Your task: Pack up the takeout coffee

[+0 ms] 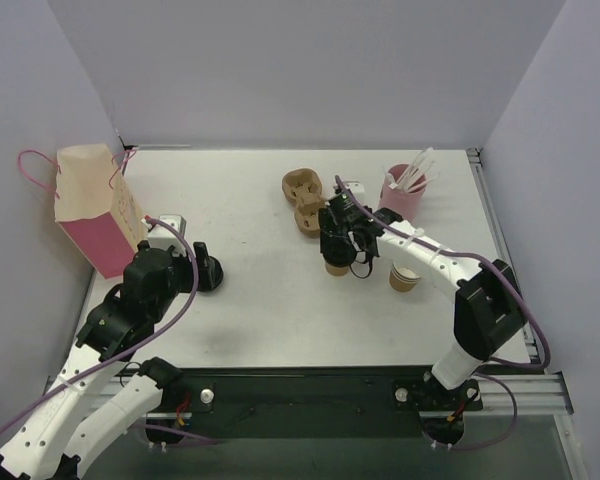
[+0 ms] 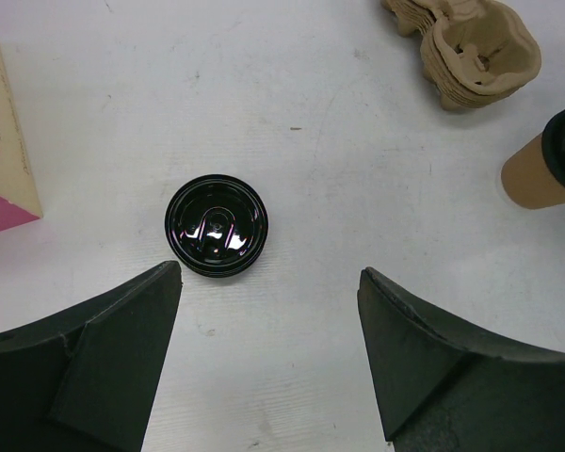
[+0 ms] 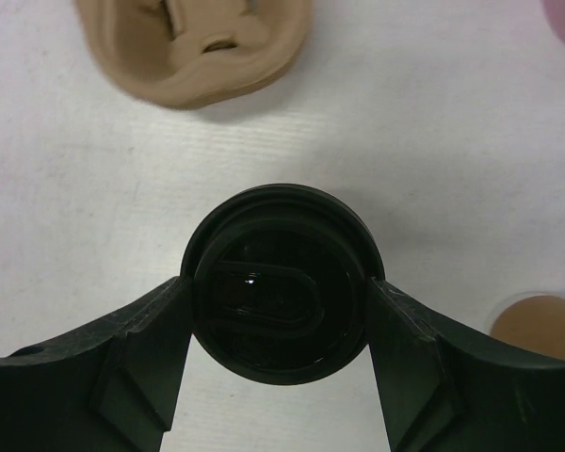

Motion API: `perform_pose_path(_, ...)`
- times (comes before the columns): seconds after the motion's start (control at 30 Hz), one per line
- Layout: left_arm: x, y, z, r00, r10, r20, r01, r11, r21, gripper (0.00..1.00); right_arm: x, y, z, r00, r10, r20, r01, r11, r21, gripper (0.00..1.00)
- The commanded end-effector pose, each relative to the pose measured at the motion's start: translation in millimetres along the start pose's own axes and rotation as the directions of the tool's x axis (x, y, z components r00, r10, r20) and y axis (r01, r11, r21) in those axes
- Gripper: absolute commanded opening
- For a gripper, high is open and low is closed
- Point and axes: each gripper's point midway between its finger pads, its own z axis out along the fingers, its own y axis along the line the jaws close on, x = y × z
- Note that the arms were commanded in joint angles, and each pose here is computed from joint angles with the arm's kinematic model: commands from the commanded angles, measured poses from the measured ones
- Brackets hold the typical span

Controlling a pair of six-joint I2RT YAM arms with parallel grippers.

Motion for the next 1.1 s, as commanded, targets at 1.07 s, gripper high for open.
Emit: perform_pose_path(1.07, -122.7, 67.5, -17.2, 0.984, 0.122, 0.126, -0.045, 0.871, -0.488, 0.85, -52.5, -62.7, -102.2, 0.986, 0.048, 0.163, -0.042, 0.998, -0.039, 0.99)
